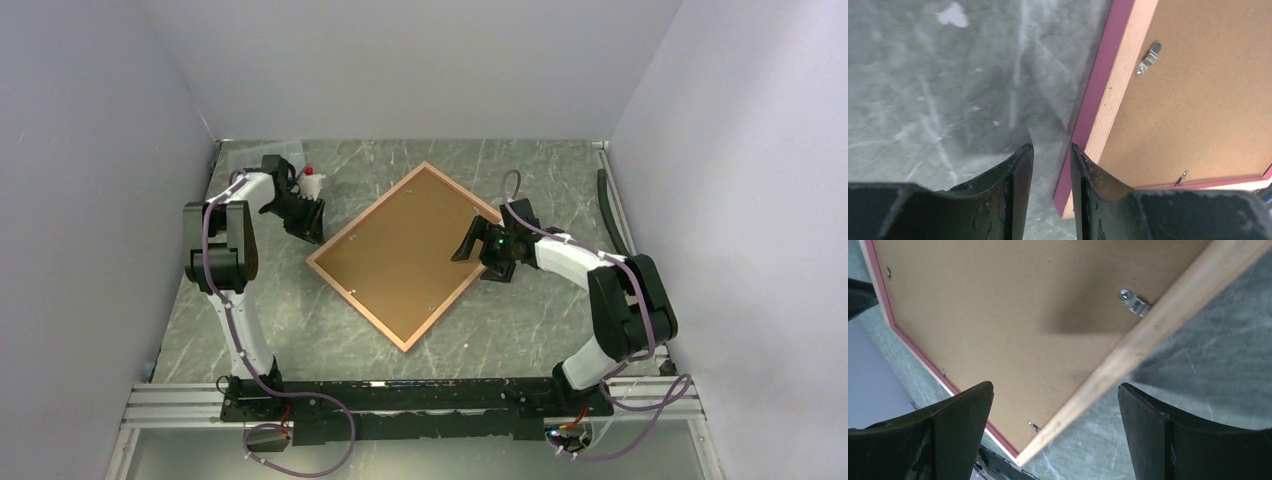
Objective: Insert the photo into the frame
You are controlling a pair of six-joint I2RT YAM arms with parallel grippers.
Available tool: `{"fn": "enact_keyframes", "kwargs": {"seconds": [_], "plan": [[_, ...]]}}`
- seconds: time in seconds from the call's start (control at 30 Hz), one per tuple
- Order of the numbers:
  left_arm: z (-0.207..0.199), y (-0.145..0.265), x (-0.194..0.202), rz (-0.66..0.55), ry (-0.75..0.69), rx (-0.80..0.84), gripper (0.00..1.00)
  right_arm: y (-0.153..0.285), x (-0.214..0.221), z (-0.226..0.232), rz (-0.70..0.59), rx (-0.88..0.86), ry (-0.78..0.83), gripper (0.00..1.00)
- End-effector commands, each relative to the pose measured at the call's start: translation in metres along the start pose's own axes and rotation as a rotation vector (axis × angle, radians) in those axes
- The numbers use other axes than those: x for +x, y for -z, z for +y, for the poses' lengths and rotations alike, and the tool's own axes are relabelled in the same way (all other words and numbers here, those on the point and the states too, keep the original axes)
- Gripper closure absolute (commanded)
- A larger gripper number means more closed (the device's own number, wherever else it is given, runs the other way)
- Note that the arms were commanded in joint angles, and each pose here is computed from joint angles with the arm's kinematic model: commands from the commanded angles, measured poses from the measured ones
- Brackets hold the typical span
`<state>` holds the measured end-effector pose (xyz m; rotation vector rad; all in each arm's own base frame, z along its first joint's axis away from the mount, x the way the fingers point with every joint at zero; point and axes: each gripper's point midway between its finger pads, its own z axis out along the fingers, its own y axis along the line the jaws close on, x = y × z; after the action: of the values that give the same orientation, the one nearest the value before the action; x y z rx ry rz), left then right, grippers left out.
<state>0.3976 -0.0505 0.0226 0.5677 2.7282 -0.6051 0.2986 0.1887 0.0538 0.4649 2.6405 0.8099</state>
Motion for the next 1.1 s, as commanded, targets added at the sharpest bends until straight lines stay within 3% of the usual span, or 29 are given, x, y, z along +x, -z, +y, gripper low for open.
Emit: {"fn": "enact_keyframes", "kwargs": {"seconds": [0.0,0.33,0.53,0.67,0.8,0.93,1.07], "plan": [[-0.044,-0.013,0.025,0.067,-0.012,0.115,0.61,-0.006,-0.029,0.023,-0.053,-0.056,0.042,0.00],[-0.116,-0.011,0.081,0.172,-0.100,0.263,0.62,-0.008,-0.050,0.005,-0.091,0.026,0.050,0.00],[-0.135,-0.011,0.093,0.198,-0.099,0.299,0.60,-0.010,-0.065,-0.001,-0.104,0.052,0.060,0.00],[-0.128,0.000,0.087,0.178,-0.091,0.237,0.47,-0.005,-0.081,-0.004,-0.123,0.096,0.068,0.00],[-0.099,0.027,0.059,0.083,-0.036,0.166,0.37,0.026,-0.101,-0.001,-0.239,0.172,0.083,0.00],[-0.103,0.048,0.042,0.004,0.018,0.250,0.36,0.043,-0.097,0.027,-0.298,0.133,0.137,0.02],[-0.128,0.036,0.048,0.021,0.045,0.376,0.44,0.028,-0.062,0.080,-0.230,-0.023,0.242,0.08]]}}
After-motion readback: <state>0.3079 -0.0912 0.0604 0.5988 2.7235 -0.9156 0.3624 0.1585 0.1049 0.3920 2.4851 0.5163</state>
